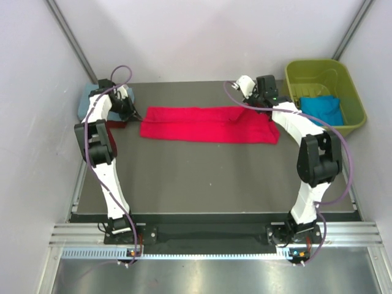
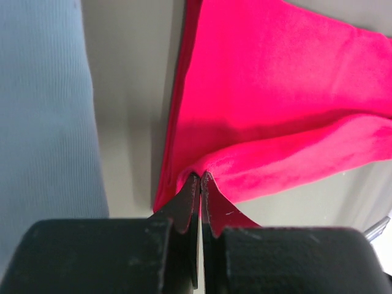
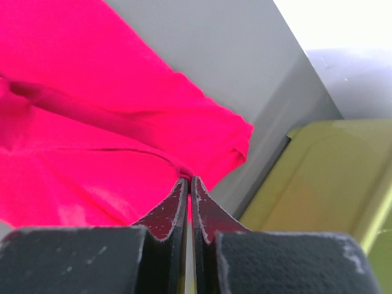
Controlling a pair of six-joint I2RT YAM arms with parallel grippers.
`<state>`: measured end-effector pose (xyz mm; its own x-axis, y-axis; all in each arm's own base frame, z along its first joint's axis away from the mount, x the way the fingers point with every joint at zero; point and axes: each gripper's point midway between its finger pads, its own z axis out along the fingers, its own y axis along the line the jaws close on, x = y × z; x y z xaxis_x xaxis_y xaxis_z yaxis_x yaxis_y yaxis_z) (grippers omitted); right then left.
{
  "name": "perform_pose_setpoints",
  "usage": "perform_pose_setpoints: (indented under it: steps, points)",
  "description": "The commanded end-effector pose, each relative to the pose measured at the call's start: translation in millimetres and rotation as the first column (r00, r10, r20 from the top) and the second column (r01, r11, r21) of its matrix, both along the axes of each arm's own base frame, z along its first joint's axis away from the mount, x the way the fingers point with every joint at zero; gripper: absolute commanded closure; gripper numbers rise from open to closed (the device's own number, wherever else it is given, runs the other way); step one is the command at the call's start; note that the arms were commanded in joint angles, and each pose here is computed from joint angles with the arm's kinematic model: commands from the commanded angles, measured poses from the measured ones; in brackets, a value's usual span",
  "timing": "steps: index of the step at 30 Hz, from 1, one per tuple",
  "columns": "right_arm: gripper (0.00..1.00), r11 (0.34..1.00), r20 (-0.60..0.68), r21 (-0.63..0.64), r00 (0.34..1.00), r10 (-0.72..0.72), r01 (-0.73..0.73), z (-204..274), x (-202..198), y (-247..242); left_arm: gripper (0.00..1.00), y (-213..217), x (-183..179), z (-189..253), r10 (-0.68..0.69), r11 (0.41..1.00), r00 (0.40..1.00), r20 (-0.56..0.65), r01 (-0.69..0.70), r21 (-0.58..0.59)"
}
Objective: Fold and stack the t-shirts
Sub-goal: Fold the tshirt
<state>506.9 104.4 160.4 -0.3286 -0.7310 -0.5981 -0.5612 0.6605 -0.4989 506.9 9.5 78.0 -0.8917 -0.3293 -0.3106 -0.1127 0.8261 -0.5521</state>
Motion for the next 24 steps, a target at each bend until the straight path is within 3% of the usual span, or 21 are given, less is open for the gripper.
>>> perform_pose_setpoints:
  steps: [1, 24]
  points:
    - [1.0, 0.999, 0.092, 0.016, 0.995, -0.033, 0.031, 24, 28, -3, 1.0, 6, 20, 11, -0.006, 0.999, 0.997, 0.08, 0.004, 0.033]
    - [1.0, 0.993, 0.108, -0.04, 0.989, -0.104, 0.109, -4, 59, -19, 1.0, 3, 49, 3, -0.006, 0.998, 0.991, 0.134, -0.004, 0.069]
